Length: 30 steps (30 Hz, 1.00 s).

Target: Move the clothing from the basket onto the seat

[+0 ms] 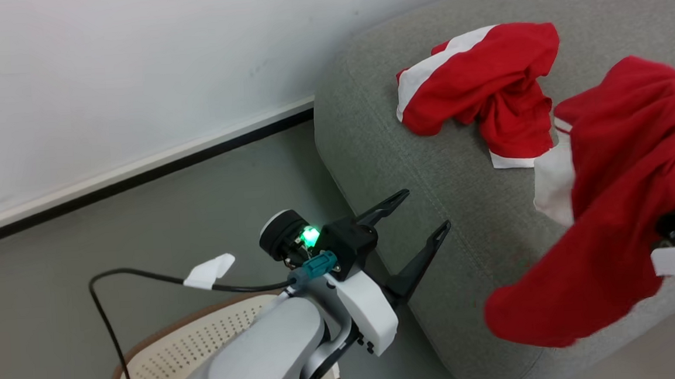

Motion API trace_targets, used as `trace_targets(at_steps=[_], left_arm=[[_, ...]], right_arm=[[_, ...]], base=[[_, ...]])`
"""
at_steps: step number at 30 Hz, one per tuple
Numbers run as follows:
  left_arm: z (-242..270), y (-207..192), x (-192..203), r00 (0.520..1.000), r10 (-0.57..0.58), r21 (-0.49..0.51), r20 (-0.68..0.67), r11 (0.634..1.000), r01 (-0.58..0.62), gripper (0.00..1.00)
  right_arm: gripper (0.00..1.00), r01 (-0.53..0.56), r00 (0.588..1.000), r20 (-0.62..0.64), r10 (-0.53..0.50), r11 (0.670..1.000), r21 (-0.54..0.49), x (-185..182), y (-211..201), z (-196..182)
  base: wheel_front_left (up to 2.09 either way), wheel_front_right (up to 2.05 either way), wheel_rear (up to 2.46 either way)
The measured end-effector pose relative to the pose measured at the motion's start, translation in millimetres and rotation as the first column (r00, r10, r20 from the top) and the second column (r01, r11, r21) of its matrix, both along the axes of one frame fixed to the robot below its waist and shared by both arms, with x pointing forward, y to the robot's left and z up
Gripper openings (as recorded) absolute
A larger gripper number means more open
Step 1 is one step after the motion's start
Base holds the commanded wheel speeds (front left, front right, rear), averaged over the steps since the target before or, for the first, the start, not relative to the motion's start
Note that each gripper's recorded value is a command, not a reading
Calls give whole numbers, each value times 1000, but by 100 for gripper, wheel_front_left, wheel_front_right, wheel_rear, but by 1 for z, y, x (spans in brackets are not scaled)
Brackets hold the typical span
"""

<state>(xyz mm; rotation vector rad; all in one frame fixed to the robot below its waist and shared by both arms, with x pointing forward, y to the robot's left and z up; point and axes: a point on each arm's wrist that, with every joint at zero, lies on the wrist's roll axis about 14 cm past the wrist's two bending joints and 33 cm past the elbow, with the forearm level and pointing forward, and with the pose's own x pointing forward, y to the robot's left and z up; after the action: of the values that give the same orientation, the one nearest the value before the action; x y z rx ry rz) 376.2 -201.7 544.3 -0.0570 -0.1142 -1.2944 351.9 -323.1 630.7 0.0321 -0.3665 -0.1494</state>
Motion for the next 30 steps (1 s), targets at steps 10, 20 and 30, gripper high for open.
trace_targets(at_steps=[10, 20, 30], left_arm=[[-23, 15, 31, 998, 39, 12, -39, 999, -39, 100], [-61, 38, 70, 989, 104, 39, -100, 994, -101, 100], [-109, 55, 99, 973, 152, 60, -173, 988, -143, 100]], right_arm=[[0, 80, 996, 45, -76, 993, -86, 35, -40, 27], [0, 165, 986, 58, -158, 976, -142, 85, -88, 39], [0, 209, 951, -214, -222, 974, -82, 130, -120, -70]], base=[[0, 0, 0], [0, 0, 0], [0, 0, 0]])
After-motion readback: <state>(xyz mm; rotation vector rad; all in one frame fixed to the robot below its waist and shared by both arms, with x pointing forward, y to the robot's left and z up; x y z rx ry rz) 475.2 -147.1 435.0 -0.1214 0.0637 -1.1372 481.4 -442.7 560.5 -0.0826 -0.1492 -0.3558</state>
